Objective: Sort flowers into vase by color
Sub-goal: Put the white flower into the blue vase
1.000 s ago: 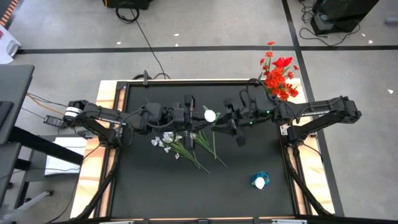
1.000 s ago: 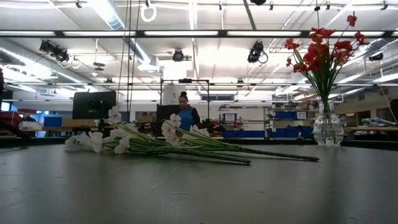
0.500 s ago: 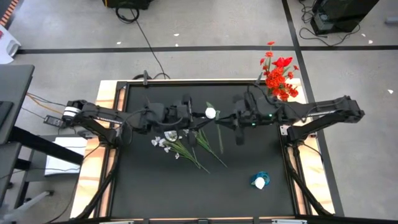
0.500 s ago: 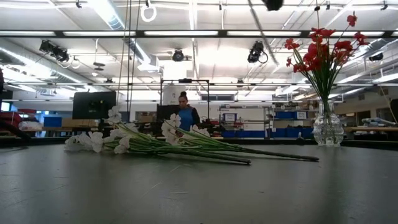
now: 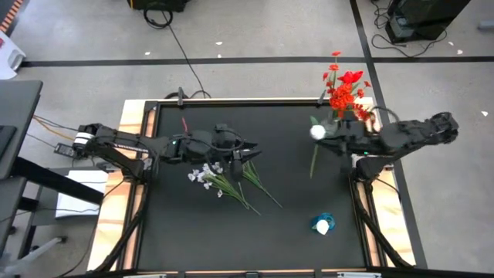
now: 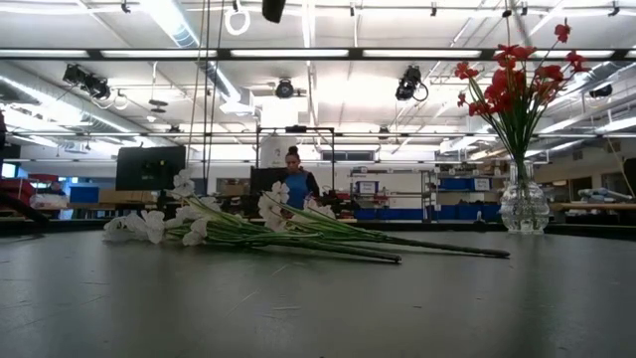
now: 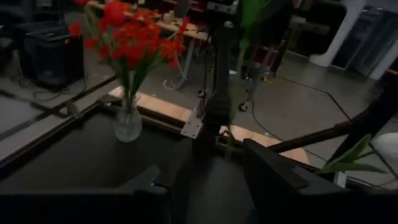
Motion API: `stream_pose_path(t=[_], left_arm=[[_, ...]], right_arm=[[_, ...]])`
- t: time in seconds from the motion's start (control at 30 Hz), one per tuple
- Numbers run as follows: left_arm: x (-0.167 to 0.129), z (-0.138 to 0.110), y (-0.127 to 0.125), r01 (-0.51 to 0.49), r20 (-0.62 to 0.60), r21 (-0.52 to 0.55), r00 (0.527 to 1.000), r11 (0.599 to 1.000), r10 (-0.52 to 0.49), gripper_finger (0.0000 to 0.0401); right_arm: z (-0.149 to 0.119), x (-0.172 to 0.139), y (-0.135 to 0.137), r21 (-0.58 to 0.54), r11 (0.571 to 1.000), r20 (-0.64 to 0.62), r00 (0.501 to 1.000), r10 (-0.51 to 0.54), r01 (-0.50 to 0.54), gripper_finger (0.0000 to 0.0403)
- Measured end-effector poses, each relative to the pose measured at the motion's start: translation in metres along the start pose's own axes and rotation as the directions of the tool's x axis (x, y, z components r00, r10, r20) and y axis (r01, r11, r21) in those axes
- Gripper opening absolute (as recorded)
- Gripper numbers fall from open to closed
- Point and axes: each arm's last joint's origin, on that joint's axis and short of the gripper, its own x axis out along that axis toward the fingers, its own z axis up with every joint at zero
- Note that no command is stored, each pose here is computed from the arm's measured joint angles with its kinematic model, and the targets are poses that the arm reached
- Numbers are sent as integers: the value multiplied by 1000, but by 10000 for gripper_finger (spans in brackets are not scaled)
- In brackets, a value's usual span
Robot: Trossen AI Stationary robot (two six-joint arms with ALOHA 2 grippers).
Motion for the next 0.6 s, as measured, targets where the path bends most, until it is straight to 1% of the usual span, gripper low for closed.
stream_pose_path(t=[0.07,0.17,0.23,0.3,0.37,0.43,0.5,0.6], left_arm=[[-1,-2,-2,-52,-2,-19,999,998,52,143],[-4,-9,-2,-166,-25,-54,986,985,165,137],[-6,-15,0,-236,-66,-85,971,968,231,132],[-8,-22,2,-288,-122,-122,954,950,273,127],[-9,-28,5,-330,-175,-155,937,931,302,123],[-11,-32,5,-354,-206,-180,926,918,317,119],[-13,-35,4,-359,-219,-192,923,913,317,117],[-12,-37,0,-351,-221,-187,925,918,309,117]], right_arm=[[-10,-13,-3,18,1000,9,1000,24,-24,10],[-29,-23,-4,61,995,5,996,84,-84,10],[-44,-27,-3,83,988,-19,991,136,-134,10],[-52,-31,-2,107,977,-27,981,190,-187,10],[-57,-34,0,118,965,-36,970,239,-234,10],[-56,-38,2,126,951,-24,958,287,-282,10],[-53,-42,5,143,934,3,943,332,-329,10],[-52,-45,10,154,913,14,925,380,-378,10]])
